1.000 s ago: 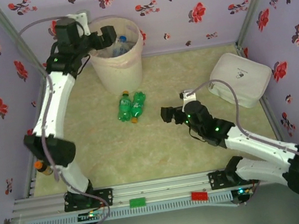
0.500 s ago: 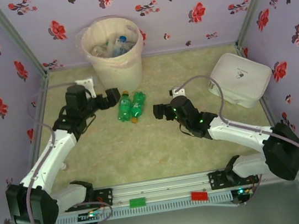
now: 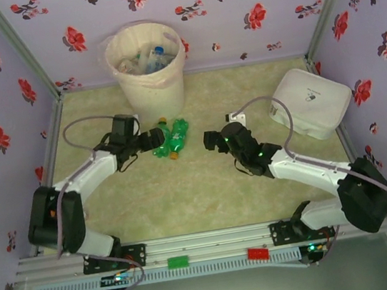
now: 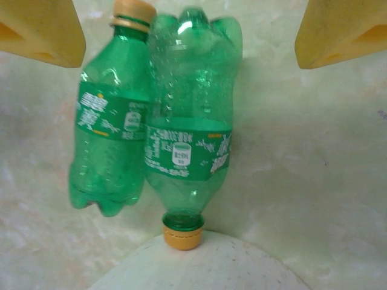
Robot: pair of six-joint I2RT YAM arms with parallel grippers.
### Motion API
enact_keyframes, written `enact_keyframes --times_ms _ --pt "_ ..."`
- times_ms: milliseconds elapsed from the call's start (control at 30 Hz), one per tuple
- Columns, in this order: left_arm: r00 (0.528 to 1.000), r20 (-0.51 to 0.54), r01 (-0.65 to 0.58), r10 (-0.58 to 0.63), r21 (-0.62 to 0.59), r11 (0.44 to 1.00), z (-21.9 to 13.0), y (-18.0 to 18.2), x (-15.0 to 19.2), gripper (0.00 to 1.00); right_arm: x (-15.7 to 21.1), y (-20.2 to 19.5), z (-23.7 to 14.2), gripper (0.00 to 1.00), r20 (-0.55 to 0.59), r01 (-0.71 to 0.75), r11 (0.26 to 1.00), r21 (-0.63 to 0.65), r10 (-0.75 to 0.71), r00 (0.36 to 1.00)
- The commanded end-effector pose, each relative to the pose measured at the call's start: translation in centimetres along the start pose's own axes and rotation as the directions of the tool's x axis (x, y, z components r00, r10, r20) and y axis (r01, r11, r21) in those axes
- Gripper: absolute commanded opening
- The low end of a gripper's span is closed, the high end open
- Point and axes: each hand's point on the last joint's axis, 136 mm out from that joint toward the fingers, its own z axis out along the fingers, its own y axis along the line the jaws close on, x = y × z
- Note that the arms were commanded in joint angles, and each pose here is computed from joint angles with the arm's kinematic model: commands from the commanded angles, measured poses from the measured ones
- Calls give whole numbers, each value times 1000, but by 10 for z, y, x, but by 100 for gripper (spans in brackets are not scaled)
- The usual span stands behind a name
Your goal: Put the plastic bottles in the bin
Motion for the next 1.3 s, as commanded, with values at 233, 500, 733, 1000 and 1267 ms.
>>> enact_keyframes --times_ms 233,500,733,1000,1267 --pt "995 -99 -39 33 -58 998 44 -4 -6 84 -8 -20 -20 100 43 -48 998 42 46 998" --pt "984 -175 -50 27 -130 990 67 14 17 79 -8 -22 -24 100 45 -46 998 40 45 998" --pt "977 -209 -73 38 -163 984 71 25 29 77 -7 -21 -23 100 41 -47 998 36 45 998" --pt "976 -213 -83 46 -165 983 67 27 32 62 -3 -19 -18 99 28 -50 998 28 49 998" --pt "994 -98 -61 43 -191 980 30 33 23 43 4 1 4 100 -9 -47 998 -32 47 999"
